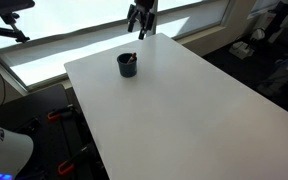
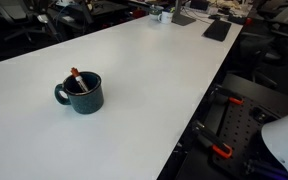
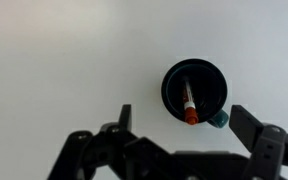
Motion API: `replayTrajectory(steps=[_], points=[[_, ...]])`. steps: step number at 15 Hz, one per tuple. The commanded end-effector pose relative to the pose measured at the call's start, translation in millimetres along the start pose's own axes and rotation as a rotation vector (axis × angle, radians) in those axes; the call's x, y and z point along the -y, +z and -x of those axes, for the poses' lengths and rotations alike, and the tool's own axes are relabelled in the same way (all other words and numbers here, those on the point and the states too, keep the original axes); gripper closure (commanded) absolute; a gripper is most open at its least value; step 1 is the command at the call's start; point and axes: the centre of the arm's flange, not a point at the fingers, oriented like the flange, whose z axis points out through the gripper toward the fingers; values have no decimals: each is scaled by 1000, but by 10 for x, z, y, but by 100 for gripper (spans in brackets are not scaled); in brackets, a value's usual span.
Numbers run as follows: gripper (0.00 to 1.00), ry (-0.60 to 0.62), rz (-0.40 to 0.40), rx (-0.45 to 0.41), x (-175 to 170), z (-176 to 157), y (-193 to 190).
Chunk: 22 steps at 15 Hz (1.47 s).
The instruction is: Take the marker out of the cup
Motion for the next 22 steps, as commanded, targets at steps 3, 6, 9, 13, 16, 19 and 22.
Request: replayTrajectory(steps=[3, 6, 9, 13, 16, 19, 22], points=[[0, -3, 8, 49, 68, -144, 164], [0, -2, 7, 42, 29, -104, 267], [0, -1, 8, 45, 24, -114, 290], [0, -3, 11, 46, 38, -131, 291], [0, -19, 16, 59, 114, -220, 333], [0, -43, 22, 58, 179, -301, 368], [0, -65, 25, 60, 239, -383, 392]])
